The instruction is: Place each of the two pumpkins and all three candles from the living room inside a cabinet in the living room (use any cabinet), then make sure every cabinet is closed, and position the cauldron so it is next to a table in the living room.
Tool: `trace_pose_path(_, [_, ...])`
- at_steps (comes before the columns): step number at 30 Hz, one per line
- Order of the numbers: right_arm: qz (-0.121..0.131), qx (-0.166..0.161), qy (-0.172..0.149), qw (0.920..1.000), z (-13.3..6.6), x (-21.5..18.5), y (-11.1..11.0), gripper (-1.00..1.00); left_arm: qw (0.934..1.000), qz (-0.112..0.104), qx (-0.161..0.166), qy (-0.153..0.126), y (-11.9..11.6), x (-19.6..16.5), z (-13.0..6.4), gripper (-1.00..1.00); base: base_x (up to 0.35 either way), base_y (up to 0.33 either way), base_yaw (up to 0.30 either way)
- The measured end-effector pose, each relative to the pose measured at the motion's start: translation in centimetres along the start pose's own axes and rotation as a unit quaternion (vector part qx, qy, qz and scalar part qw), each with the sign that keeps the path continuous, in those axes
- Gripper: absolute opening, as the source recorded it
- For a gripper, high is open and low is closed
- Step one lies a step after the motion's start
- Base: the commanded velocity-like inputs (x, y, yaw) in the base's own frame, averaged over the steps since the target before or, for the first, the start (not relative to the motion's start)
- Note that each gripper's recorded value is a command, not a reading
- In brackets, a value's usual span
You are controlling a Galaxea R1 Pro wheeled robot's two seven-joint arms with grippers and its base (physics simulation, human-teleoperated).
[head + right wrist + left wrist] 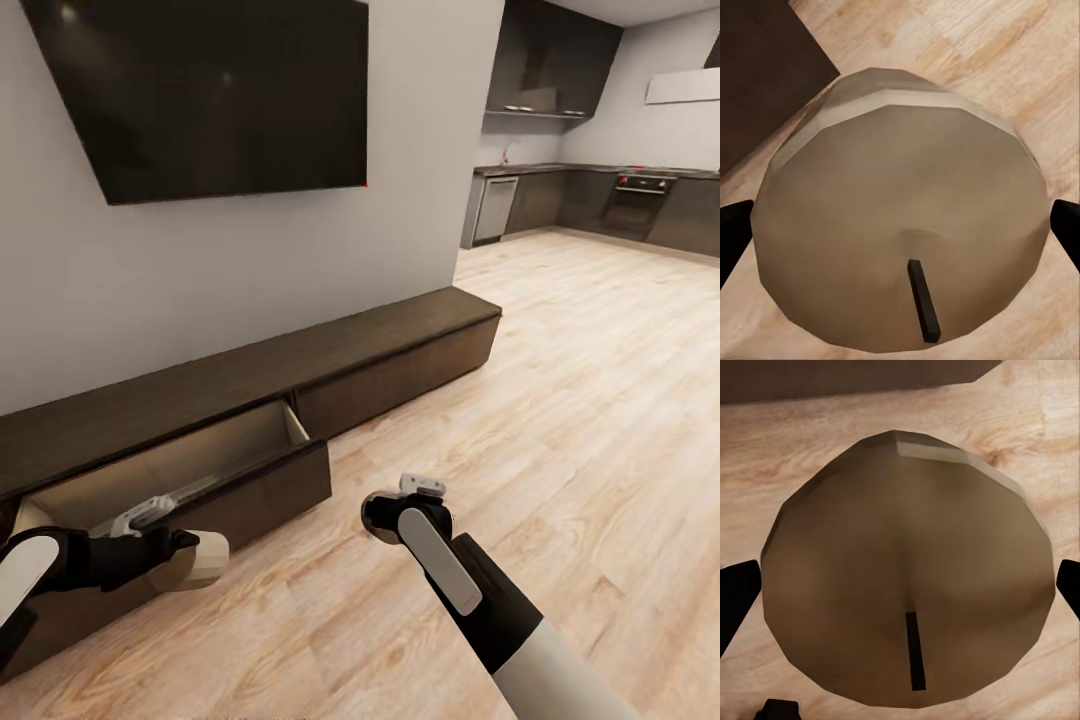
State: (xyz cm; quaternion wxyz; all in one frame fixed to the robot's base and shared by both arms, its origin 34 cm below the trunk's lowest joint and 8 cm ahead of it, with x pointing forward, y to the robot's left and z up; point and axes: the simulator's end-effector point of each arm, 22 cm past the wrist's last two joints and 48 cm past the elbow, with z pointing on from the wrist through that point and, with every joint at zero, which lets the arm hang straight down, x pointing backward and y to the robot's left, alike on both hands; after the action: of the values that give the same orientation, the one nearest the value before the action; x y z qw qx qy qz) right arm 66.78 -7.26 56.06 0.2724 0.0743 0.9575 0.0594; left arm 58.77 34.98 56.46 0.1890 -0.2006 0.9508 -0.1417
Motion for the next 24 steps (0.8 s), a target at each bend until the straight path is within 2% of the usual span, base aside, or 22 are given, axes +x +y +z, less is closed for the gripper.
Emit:
trace_pose_path(9, [0.000, 0.000, -0.001, 1.0000, -0.02, -0.01, 0.03, -1.00, 1.0000, 0.000, 0.000, 0.000, -0.01, -0.01, -0.01, -1.00, 0.029, 0.000, 0.286])
trace_pose_path(20, [-0.001, 0.001, -0.001, 1.0000, -0.04, -0.04, 0.01, -1.00, 1.0000, 0.000, 0.001, -0.001, -0.03, -0.06, -0.07, -1.00, 0.206, 0.000, 0.286])
trace_pose_path(24, [-0.001, 0.001, -0.001, 1.0000, -0.02, -0.04, 0.00, -1.00, 1.0000, 0.000, 0.001, -0.001, -0.02, -0.08, -0.05, -1.00, 0.073, 0.000, 0.286])
